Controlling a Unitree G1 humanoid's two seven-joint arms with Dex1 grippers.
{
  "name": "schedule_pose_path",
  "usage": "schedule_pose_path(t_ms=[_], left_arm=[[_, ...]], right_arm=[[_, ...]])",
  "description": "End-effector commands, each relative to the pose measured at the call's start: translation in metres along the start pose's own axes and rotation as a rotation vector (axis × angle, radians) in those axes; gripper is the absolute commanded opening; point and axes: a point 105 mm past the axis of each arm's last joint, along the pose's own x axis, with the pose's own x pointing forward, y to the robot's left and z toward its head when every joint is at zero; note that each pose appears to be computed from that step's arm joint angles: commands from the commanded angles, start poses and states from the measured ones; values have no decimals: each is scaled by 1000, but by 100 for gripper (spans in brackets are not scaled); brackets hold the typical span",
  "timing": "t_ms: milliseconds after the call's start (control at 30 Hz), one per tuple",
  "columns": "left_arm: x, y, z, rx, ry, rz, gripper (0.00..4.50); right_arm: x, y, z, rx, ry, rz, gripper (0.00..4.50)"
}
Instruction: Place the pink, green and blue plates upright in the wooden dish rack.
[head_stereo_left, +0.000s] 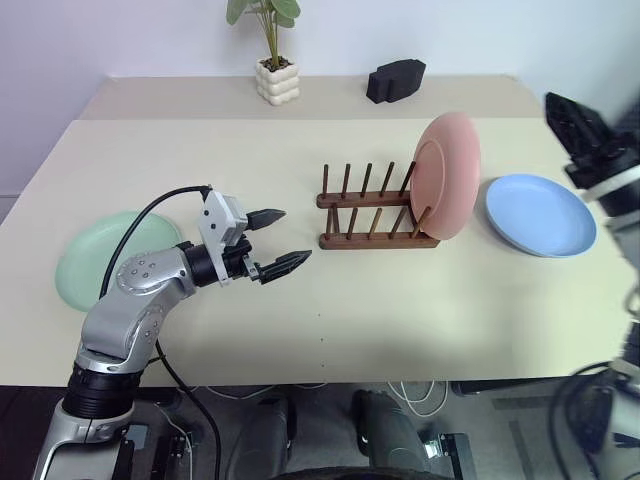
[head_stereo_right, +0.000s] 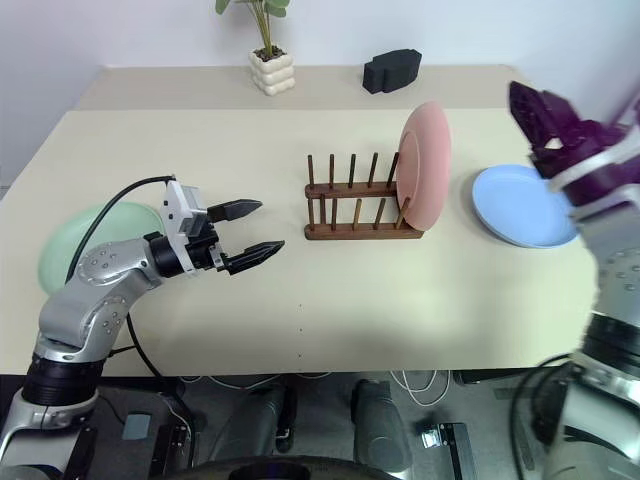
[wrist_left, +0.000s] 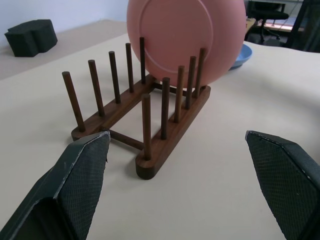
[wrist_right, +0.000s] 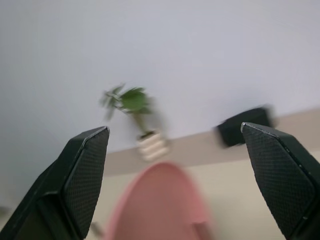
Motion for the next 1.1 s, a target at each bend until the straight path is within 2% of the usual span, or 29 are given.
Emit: schedule_pose_path(t_ms=[33,233,333,467,633,767,867,967,1100], left_arm=[[-4,5,3,49,0,33,450],[-27,39,5,69,11,187,450],[-61,79,15,38,-24,396,450],[-105,119,22,30,-25,651,450],[-183,166,4,12,146,1110,450],[-238,176,-7,-50,252,1361,450],[-268,174,-17,-148,304,1462,450],[-277,162,-39,-255,410,1462,450],[-264,147,-56,-372,425,1387,450]], right_arm=[[-20,-3,-3,-104,80,73,431],[-46,24,-15,-181,198,258,431],[-43,54,-7,-233,199,387,431],[-26,96,3,-283,150,543,431],[-11,149,-21,-276,176,761,431],[-7,179,-56,-338,268,903,431],[-11,192,-71,-308,296,988,431],[-13,198,-81,-279,307,1028,431],[-11,195,-90,-257,321,1018,431]])
